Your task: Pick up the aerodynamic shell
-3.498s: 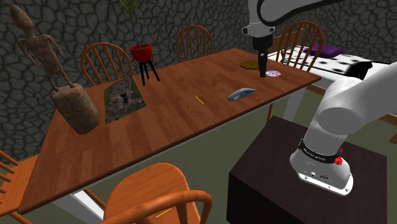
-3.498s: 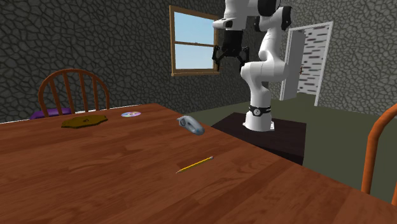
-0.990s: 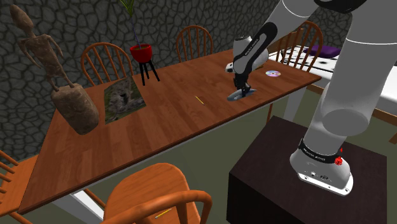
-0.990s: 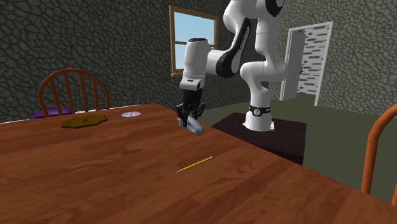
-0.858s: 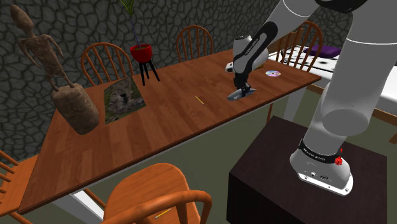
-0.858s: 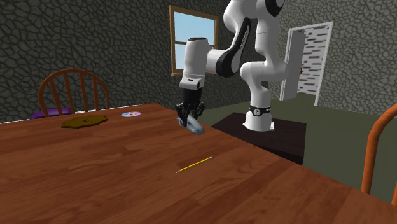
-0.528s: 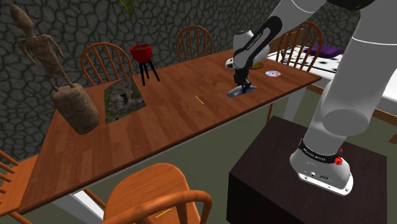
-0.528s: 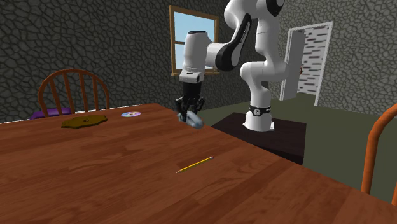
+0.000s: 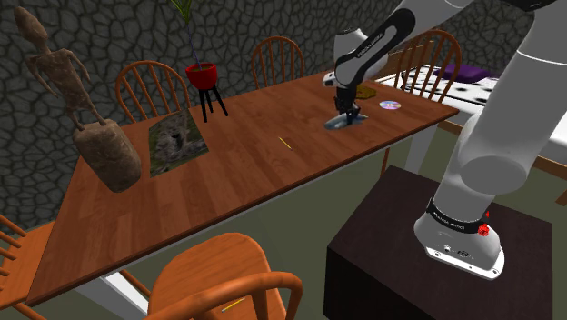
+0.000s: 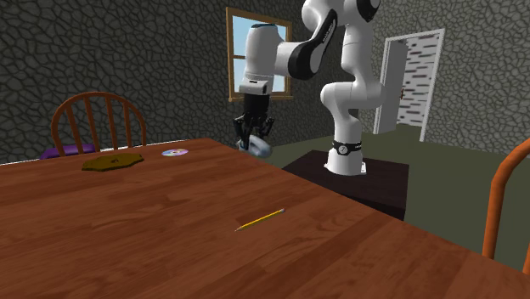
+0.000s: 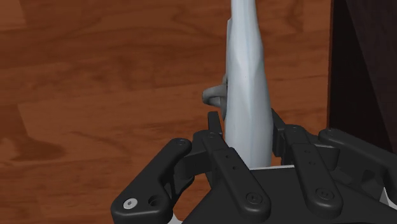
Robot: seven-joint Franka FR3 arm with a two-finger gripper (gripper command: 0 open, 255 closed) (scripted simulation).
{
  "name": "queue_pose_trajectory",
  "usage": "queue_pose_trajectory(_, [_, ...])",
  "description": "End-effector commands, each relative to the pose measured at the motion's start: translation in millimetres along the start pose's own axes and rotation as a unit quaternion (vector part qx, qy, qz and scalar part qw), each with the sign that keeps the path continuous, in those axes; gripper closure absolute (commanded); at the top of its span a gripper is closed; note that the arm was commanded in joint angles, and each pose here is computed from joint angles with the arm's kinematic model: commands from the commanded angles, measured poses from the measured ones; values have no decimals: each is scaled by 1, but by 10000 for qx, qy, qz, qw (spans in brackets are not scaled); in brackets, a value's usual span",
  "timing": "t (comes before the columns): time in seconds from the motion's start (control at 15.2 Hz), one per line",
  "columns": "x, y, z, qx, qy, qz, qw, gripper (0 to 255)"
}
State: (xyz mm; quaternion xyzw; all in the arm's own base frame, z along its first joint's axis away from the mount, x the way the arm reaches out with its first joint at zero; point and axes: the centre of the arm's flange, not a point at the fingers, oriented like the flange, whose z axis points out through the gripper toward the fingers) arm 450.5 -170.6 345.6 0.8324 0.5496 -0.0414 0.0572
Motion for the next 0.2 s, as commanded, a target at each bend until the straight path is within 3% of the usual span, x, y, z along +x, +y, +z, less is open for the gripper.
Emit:
queue_pose_trajectory(0.0, [-1, 0, -11, 1, -1, 1, 10000, 255])
queue_pose_trajectory(0.13, [-1, 0, -12, 1, -1, 1, 10000, 255])
